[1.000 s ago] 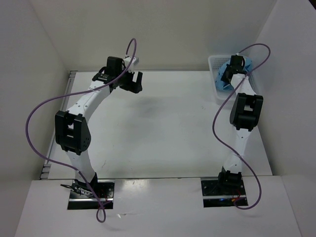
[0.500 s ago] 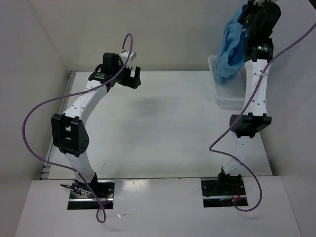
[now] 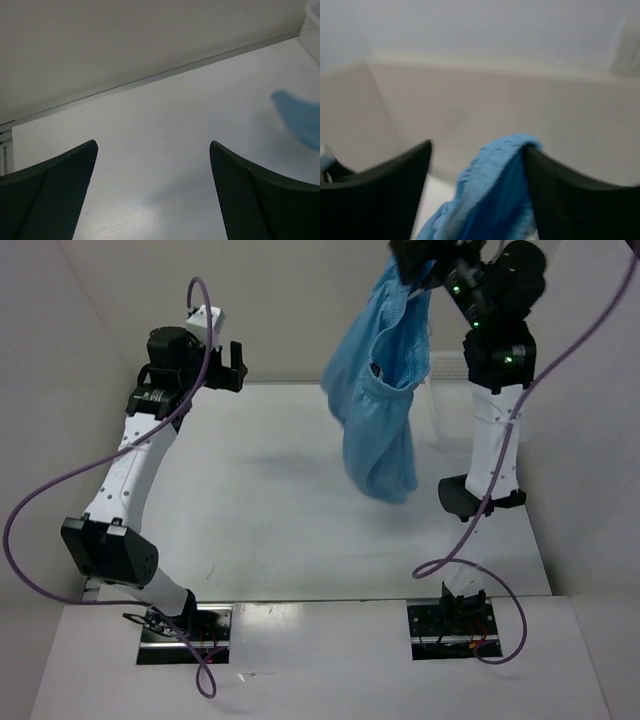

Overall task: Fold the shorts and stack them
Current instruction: Move the shorts to the center of the board

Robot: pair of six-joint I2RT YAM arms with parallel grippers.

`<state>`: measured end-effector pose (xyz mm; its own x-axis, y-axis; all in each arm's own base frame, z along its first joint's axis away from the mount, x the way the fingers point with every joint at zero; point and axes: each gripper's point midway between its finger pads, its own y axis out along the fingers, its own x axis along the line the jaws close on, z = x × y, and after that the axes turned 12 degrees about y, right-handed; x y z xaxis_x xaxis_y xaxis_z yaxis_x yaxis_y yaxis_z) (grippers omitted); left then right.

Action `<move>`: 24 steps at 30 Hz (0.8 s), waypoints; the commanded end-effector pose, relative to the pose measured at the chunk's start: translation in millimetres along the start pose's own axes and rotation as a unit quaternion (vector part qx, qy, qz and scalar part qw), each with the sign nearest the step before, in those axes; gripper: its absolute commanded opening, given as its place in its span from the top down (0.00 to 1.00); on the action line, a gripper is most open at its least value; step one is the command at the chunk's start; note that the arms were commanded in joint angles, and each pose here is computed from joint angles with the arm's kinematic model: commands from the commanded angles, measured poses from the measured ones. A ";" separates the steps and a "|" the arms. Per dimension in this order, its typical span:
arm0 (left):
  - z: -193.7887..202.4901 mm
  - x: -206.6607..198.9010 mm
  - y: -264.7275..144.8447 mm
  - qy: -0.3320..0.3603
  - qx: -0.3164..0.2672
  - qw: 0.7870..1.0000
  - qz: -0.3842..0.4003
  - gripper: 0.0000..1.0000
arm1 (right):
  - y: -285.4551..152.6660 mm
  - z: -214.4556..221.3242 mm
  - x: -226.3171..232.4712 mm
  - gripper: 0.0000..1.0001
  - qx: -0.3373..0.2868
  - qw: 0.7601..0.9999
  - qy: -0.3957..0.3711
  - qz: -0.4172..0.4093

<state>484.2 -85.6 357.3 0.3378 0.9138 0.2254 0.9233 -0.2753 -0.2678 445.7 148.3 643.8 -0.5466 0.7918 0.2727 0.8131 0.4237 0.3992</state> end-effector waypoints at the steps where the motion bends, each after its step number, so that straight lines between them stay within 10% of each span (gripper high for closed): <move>1: -2.0 9.8 -23.3 0.002 -0.011 1.000 -0.025 0.01 | -6.5 177.8 -36.4 0.11 0.264 0.960 0.090 0.018; 4: 19.2 13.9 -29.6 -0.005 0.010 1.000 -0.027 0.01 | -28.8 260.3 -48.3 0.01 0.387 0.914 0.121 0.021; 14: 79.9 -31.5 -42.0 -0.024 0.068 0.996 0.060 0.01 | -88.6 229.7 -10.3 0.01 0.441 0.894 0.068 0.038; 15: 86.2 -40.2 -41.1 -0.025 0.074 0.994 0.073 0.01 | -119.2 270.1 -21.3 0.01 0.508 0.855 0.085 0.061; 17: 103.4 -50.8 -41.7 -0.033 0.092 0.991 0.093 0.01 | -157.3 226.1 1.8 0.01 0.461 0.886 0.043 0.039; 18: 116.8 -70.5 -42.1 -0.036 0.104 0.986 0.126 0.01 | -206.7 282.0 3.7 0.01 0.521 0.852 0.038 0.037; 19: 130.3 -82.4 -39.7 -0.041 0.122 0.981 0.145 0.01 | -210.6 237.3 21.4 0.01 0.438 0.898 -0.029 0.009; 24: 167.1 -132.4 -23.9 -0.078 0.183 0.946 0.256 0.01 | -176.1 311.8 0.9 0.01 0.477 0.878 -0.023 0.017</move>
<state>393.7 -124.7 190.3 0.5869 0.8088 -0.0371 0.6262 -0.4824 -0.6125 261.7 196.3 325.5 -0.5802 0.7653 0.2788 0.5364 0.6166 -0.5762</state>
